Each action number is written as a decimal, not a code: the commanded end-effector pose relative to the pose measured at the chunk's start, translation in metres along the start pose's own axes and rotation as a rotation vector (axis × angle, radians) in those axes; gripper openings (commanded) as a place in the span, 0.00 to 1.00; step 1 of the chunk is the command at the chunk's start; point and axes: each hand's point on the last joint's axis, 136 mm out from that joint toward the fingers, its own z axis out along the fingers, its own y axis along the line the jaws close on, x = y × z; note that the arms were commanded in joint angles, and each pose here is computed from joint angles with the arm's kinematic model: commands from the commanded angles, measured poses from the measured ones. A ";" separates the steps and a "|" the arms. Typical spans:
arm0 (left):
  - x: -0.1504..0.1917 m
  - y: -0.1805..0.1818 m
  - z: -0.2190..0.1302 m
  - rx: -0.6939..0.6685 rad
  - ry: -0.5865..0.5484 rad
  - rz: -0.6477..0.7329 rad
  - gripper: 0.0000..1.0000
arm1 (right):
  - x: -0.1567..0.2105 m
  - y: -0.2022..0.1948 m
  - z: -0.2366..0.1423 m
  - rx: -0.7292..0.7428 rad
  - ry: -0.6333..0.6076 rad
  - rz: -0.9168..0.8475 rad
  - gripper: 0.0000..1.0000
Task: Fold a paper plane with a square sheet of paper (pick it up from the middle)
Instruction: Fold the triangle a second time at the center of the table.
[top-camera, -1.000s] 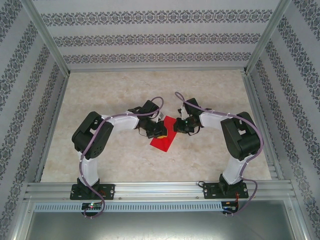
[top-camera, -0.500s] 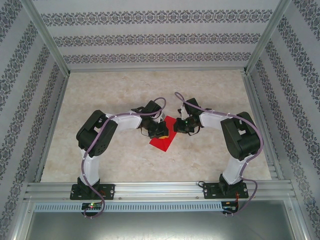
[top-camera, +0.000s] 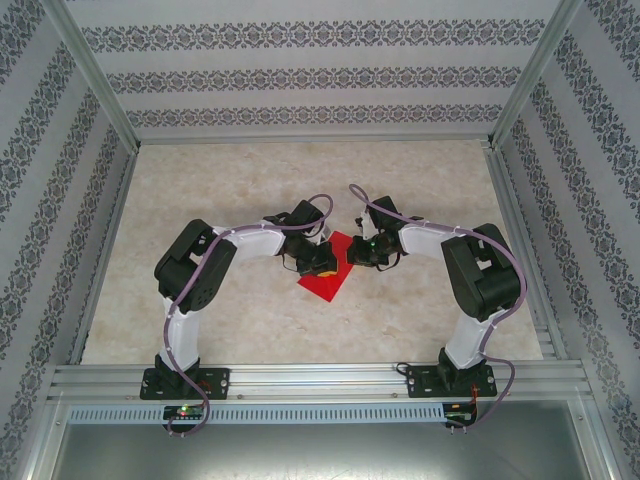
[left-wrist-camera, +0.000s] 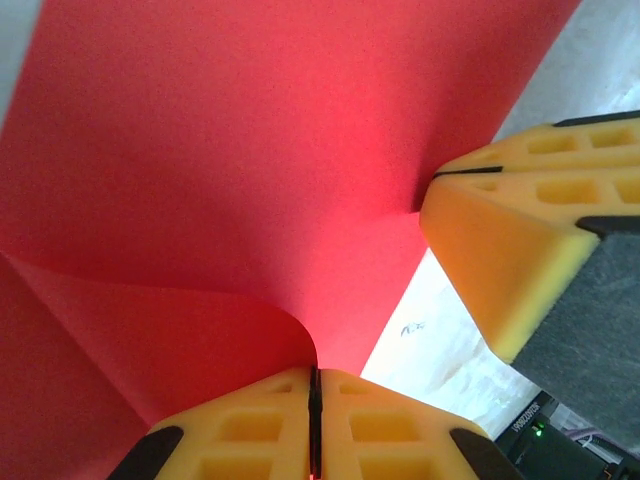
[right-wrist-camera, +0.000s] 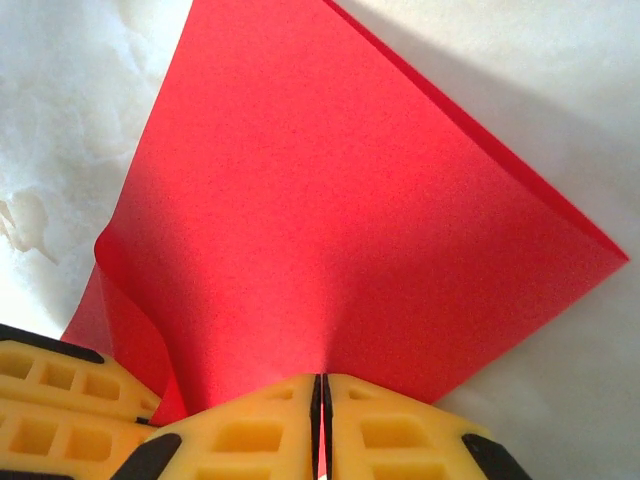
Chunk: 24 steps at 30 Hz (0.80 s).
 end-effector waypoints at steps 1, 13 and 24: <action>0.000 0.006 0.006 -0.047 0.004 0.012 0.12 | 0.009 -0.002 0.005 0.014 0.031 -0.027 0.11; -0.001 0.012 0.004 -0.087 -0.008 0.018 0.12 | 0.009 -0.002 0.005 0.015 0.033 -0.031 0.12; -0.002 0.018 0.009 -0.099 -0.006 0.019 0.16 | 0.011 -0.003 0.005 0.011 0.034 -0.031 0.12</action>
